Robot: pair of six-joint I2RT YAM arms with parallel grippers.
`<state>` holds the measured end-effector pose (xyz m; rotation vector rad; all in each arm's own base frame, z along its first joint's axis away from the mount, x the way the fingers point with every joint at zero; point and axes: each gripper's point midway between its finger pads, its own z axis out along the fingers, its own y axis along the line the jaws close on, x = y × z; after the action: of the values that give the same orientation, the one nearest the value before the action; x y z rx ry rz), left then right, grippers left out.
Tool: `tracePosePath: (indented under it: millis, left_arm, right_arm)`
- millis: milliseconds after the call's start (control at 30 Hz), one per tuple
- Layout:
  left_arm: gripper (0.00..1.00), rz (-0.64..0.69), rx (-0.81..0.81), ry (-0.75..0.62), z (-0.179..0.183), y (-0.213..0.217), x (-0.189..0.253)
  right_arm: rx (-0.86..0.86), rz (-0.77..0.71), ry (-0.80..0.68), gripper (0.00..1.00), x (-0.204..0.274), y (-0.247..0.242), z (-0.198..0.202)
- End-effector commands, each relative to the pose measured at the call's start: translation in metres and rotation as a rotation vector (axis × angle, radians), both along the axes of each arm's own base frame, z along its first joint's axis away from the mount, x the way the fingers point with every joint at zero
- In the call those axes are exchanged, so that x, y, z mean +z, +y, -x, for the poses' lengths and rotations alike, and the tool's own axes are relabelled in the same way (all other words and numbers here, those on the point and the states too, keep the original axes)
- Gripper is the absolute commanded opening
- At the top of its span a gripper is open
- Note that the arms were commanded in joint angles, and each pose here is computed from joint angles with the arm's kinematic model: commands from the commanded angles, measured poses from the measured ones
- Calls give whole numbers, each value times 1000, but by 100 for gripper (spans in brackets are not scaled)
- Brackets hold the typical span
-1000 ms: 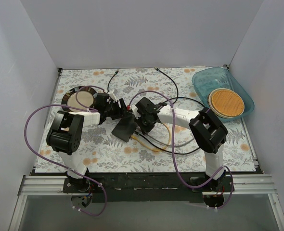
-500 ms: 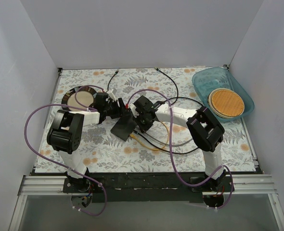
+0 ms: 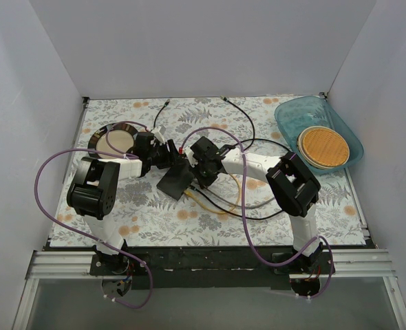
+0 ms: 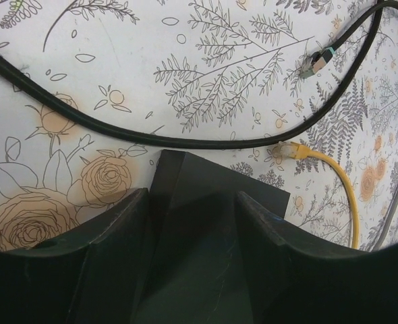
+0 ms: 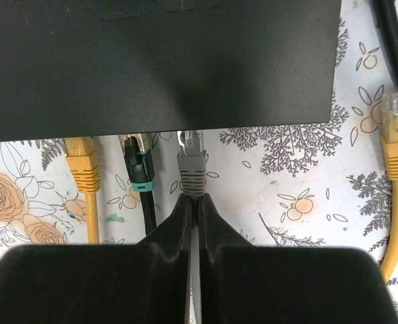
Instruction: Insert the plug into the switch port
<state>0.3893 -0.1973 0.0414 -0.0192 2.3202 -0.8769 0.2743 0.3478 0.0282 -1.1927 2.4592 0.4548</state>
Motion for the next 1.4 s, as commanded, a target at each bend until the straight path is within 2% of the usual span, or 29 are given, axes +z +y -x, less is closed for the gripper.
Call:
tracePosePath:
  millis: [0,933,1367]
  left_arm:
    - [50,52,-76,5,7,-18,12]
    - [44,83,-79,15,12,-21,13]
    - [41,79,-110,133,26,-23,-18]
  right_arm:
    - [-15,-194,-170,1,39,43,-39]
    - [-117,-362,-241,1,50,71,-66]
    - [-157,-452,-290,1,70,78,-75]
